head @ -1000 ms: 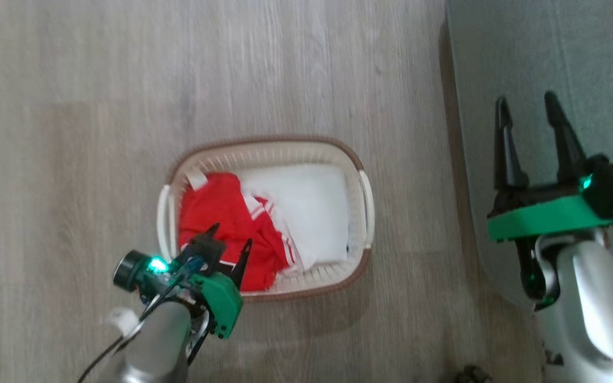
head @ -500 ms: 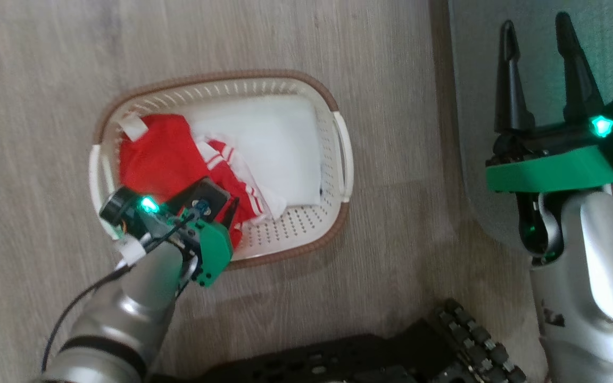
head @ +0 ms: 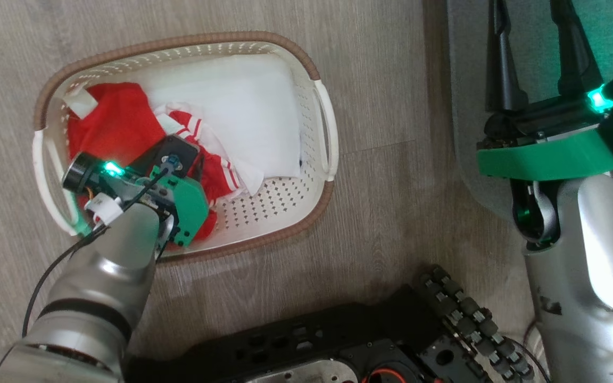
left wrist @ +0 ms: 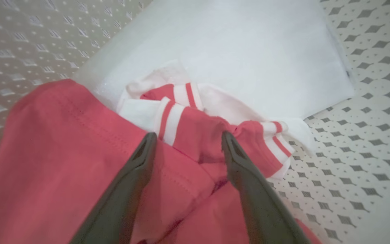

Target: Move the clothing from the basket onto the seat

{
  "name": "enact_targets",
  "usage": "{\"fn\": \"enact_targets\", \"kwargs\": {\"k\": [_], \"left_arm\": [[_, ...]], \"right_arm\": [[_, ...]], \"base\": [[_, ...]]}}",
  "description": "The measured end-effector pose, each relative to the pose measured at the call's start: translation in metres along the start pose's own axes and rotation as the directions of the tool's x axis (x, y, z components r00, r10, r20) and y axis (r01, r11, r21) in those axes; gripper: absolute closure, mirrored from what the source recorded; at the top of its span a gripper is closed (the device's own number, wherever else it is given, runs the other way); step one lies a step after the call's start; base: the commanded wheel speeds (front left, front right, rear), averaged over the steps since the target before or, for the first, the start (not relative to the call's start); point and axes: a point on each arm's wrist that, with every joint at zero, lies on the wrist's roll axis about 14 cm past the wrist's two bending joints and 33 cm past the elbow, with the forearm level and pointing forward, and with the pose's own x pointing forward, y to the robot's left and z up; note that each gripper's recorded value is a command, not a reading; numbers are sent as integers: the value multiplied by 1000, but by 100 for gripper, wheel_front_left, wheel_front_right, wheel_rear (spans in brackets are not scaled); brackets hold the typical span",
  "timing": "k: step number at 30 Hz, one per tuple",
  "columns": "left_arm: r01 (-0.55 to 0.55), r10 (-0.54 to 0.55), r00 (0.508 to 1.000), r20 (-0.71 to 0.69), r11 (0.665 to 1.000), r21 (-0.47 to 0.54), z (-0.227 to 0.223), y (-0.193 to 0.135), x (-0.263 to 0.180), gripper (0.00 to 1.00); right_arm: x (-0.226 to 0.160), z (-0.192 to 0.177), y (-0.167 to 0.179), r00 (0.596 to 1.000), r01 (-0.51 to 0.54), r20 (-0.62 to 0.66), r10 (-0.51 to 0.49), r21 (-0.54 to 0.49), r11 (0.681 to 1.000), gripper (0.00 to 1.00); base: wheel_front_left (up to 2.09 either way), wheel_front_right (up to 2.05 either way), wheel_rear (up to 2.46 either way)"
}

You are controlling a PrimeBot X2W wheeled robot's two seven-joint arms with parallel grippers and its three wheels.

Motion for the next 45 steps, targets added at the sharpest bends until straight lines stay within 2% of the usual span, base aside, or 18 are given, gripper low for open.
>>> {"fn": "enact_targets", "kwargs": {"k": [11, 12, 13, 15, 16, 24, 35, 40, 45], "left_arm": [[16, -16, 1000, -7, 1000, -8, 3, -4, 13, 0], [19, -19, 1000, -6, 1000, -8, 4, -5, 14, 21], [22, -22, 1000, -6, 1000, -6, 4, -6, 15, 47], [27, -27, 1000, -6, 1000, -9, 4, -7, 17, 78], [29, -29, 1000, -7, 1000, -11, 4, -8, 18, 100], [29, -29, 1000, 2, 1000, -5, 8, -8, 15, 100], [30, -28, 982, 187, 999, -10, 66, -10, -18, 100], [21, -8, 943, 334, 999, -36, 111, -16, -52, 100], [6, 23, 880, 474, 998, -59, 152, -22, -98, 100]], "right_arm": [[3, 3, -1, 1000, -2, 13, 2, 6, 1000, 0], [3, 3, -2, 1000, 0, 14, 0, 8, 1000, 0], [2, 3, -3, 1000, 1, 14, -1, 7, 1000, 0], [2, 3, -4, 1000, 4, 13, -4, 4, 1000, 0], [2, 3, -5, 1000, 5, 14, -5, 3, 1000, 0], [2, 9, -6, 1000, 10, 27, -10, 2, 1000, 0], [-4, 40, 0, 997, 4, 78, -5, 20, 1000, 0], [-15, 56, 5, 996, 2, 91, -5, 31, 1000, 0], [-37, 70, 6, 995, 12, 94, -14, 23, 1000, 0]], "base": [[0, 0, 0], [0, 0, 0], [0, 0, 0], [0, 0, 0], [0, 0, 0], [0, 0, 0], [0, 0, 0], [0, 0, 0], [0, 0, 0]]}}
